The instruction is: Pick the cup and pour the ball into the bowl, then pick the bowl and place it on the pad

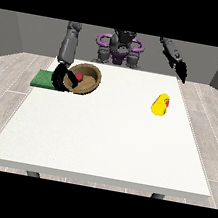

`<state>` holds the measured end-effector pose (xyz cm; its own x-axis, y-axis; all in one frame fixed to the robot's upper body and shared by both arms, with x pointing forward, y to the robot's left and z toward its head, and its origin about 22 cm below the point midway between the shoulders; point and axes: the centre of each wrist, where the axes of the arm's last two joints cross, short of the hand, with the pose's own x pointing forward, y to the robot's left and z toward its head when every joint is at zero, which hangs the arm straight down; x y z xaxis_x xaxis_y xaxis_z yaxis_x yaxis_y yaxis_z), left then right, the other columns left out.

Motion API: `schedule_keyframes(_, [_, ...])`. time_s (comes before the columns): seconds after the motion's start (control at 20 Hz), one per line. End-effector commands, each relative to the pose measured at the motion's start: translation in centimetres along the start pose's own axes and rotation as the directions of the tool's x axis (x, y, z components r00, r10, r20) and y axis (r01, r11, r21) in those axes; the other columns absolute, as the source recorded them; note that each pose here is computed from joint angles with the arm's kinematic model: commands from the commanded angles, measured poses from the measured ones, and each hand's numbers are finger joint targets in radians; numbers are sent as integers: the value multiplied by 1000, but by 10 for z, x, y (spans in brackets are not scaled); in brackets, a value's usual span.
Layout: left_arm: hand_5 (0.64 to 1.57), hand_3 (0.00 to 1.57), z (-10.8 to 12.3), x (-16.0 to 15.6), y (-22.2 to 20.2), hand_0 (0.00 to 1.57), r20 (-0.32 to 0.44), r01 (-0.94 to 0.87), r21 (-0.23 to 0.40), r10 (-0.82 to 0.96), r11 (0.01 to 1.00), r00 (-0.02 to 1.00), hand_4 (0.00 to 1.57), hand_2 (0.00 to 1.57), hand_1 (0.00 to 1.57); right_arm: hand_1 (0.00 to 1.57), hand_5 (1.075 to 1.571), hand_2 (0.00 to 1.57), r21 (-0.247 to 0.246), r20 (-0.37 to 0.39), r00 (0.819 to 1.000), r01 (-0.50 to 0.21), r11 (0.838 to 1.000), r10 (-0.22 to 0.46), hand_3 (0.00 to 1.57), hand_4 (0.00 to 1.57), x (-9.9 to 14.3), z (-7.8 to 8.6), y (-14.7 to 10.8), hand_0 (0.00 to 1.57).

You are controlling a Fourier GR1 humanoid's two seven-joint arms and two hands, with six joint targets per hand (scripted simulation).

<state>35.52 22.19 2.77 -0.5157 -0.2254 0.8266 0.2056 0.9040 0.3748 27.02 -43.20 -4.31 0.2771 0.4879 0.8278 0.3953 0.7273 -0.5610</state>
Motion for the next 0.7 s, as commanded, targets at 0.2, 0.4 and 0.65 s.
schedule_keyframes(0.2, [724,0,35,-35,-10,0,-187,-52,60,62,997,980,0,0,0,1571,1562,1571,133,-149,904,-383,914,400,1571,1421,35,-28,-86,1571])
schedule_keyframes(0.4, [732,0,60,-50,-5,0,-259,-50,119,79,992,963,0,0,0,1571,1561,1571,201,-72,810,-560,804,582,1571,1571,86,-44,-125,1571])
schedule_keyframes(0.65, [717,0,99,-65,11,0,-338,-6,184,69,983,938,0,0,0,1571,1554,1571,260,10,785,-600,757,619,1571,1571,152,-54,-88,1571])
